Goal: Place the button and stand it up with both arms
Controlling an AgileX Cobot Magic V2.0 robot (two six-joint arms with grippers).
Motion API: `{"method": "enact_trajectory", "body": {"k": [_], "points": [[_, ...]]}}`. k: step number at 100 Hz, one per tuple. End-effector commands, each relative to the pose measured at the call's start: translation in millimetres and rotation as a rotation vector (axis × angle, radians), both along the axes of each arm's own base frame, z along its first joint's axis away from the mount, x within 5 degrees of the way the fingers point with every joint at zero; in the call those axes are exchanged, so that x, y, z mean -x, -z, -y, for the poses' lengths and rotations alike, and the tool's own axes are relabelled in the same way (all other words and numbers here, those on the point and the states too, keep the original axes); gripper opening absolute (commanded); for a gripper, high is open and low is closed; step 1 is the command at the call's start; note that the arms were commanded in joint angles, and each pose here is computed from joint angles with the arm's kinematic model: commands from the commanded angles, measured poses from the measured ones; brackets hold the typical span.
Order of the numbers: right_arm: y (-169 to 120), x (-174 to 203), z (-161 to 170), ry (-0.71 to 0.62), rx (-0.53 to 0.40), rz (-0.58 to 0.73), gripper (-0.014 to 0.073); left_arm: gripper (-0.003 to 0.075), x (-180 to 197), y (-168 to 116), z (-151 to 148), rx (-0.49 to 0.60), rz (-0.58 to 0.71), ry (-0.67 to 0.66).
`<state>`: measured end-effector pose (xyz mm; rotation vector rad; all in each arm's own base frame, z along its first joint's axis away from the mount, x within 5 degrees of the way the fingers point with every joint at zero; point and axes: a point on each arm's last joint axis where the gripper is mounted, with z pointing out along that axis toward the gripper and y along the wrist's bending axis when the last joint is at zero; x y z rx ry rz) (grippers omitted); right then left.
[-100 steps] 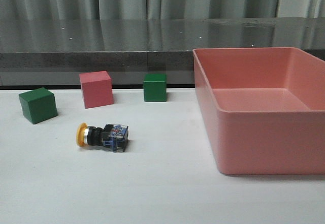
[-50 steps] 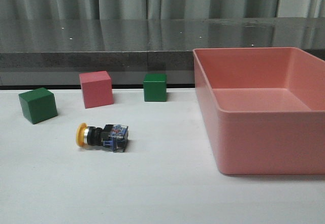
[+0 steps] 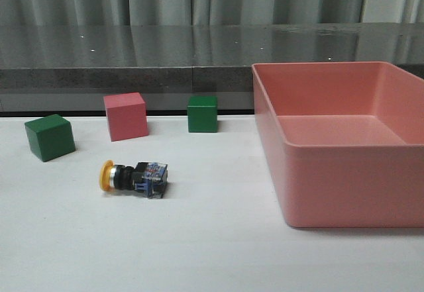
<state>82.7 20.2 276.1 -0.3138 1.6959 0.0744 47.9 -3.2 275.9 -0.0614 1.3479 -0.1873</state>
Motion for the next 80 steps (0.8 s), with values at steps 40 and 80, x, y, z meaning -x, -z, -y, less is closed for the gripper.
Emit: {"method": "enact_trajectory", "body": {"k": [40, 80], "points": [[-14.6, -0.9, 2.4, 0.031, -0.035, 0.077, -0.0061, 0.0566, -129.5, -61.3, 39.8, -0.415, -0.458, 0.191], [-14.7, -0.9, 2.4, 0.031, -0.042, 0.076, -0.0061, 0.0569, -252.3, 16.3, 100.9, -0.856, -0.681, 0.408]]}}
